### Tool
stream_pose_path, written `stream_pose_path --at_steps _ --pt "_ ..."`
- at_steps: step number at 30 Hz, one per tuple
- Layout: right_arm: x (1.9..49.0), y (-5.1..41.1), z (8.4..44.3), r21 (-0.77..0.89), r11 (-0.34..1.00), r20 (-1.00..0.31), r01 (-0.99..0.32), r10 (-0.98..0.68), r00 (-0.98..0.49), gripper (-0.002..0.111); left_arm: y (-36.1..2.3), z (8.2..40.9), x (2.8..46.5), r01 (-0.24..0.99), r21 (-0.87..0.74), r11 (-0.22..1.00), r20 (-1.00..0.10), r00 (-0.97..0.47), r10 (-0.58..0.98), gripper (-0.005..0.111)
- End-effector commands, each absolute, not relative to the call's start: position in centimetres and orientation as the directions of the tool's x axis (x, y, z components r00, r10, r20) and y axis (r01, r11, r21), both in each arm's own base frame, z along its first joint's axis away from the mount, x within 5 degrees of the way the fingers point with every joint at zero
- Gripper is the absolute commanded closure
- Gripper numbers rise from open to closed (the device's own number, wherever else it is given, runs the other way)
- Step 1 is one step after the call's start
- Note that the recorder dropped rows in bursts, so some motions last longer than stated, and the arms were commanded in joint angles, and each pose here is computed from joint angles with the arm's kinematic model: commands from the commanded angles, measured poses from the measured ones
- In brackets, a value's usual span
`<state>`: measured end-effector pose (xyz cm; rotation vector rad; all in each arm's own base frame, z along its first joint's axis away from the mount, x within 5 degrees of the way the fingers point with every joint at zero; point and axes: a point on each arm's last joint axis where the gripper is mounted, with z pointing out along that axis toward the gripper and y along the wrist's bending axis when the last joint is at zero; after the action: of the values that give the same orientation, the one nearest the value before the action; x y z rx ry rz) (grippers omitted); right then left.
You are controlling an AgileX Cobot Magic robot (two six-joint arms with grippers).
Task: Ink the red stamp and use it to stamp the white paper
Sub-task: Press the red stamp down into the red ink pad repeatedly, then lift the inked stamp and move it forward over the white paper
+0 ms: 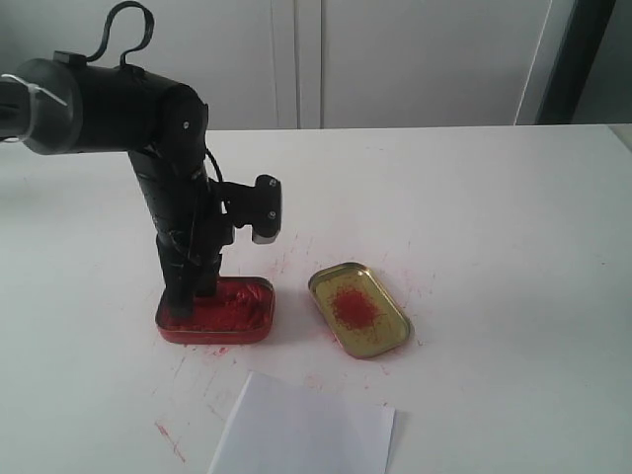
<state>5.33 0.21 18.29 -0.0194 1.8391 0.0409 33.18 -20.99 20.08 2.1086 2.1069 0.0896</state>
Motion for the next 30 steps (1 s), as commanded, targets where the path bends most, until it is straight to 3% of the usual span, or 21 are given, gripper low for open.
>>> stream_pose_path --at_steps 1,9,22,30 --pt "5.3 0.2 18.2 0.020 0.999 -0.967 -0.035 0.011 -0.254 0.108 -21.2 20.6 32.6 0.989 0.146 0.023 -0.069 -0.013 0.998 0.107" --pt "5.3 0.2 18.2 0.020 0.999 -0.967 -0.035 0.011 -0.254 0.108 -22.9 20.9 31.1 0.991 0.135 -0.018 -0.051 0.025 0.998 0.107" --pt "5.3 0.2 18.2 0.020 0.999 -0.967 -0.035 0.011 -0.254 0.108 -22.3 26.4 28.2 0.983 0.182 0.001 -0.074 0.013 0.997 0.107" --pt "5.3 0.2 18.2 0.020 0.999 -0.967 -0.035 0.011 -0.254 0.108 -24.2 26.9 26.0 0.979 0.186 -0.084 -0.065 0.098 0.993 0.107"
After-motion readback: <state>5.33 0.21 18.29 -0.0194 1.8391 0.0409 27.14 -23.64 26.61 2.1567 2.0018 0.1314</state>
